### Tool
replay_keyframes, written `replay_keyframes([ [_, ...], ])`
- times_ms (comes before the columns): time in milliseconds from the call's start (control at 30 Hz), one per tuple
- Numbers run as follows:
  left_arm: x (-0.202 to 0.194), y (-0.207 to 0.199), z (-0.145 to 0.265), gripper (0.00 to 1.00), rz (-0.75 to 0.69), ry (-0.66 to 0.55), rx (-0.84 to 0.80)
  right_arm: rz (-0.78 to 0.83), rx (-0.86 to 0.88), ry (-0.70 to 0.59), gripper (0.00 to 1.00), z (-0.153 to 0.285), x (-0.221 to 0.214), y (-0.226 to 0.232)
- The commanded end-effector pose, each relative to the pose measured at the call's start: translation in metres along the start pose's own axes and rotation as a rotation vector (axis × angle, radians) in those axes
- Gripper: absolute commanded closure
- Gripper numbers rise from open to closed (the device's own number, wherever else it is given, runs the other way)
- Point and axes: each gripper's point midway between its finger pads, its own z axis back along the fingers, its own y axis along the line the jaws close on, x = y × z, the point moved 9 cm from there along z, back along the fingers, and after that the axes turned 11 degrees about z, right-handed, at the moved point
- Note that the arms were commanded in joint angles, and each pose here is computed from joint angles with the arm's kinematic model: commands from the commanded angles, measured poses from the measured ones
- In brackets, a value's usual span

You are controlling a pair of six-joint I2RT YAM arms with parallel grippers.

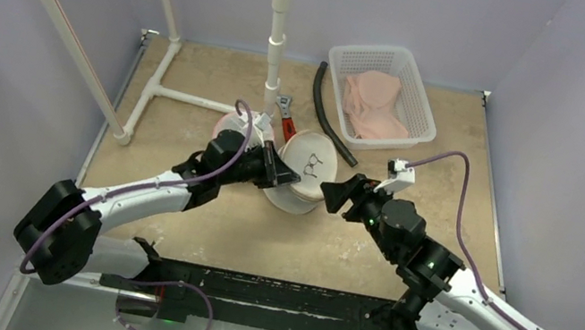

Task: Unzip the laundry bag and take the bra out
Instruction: Unzip the laundry bag at the center of the board.

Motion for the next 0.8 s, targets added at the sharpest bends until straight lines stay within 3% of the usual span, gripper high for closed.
replay_keyframes([
  [0,-0.008,-0.008,-0.003,0.92,-0.227,-0.105,-0.024,-0.021,-0.026,-0.045,0.26,0.001,0.022,0.007],
  [100,-0.023,0.003,-0.009,0.77,-0.262,-0.072,0.043,-0.010,-0.051,-0.046,0.26,0.002,0.017,0.001],
  [233,-0.037,0.018,-0.008,0.71,-0.252,-0.054,0.057,-0.011,-0.065,-0.024,0.26,0.002,0.001,-0.008],
  [433,-0.040,0.028,0.012,0.50,-0.242,-0.084,0.112,-0.002,-0.079,-0.002,0.26,0.005,-0.007,-0.014],
  [567,-0.033,0.017,0.037,0.43,-0.268,-0.133,0.164,0.014,-0.084,-0.007,0.26,0.009,-0.006,-0.017],
  [767,-0.016,-0.014,0.070,0.39,-0.302,-0.228,0.209,0.028,-0.061,0.014,0.26,0.009,-0.018,-0.021],
])
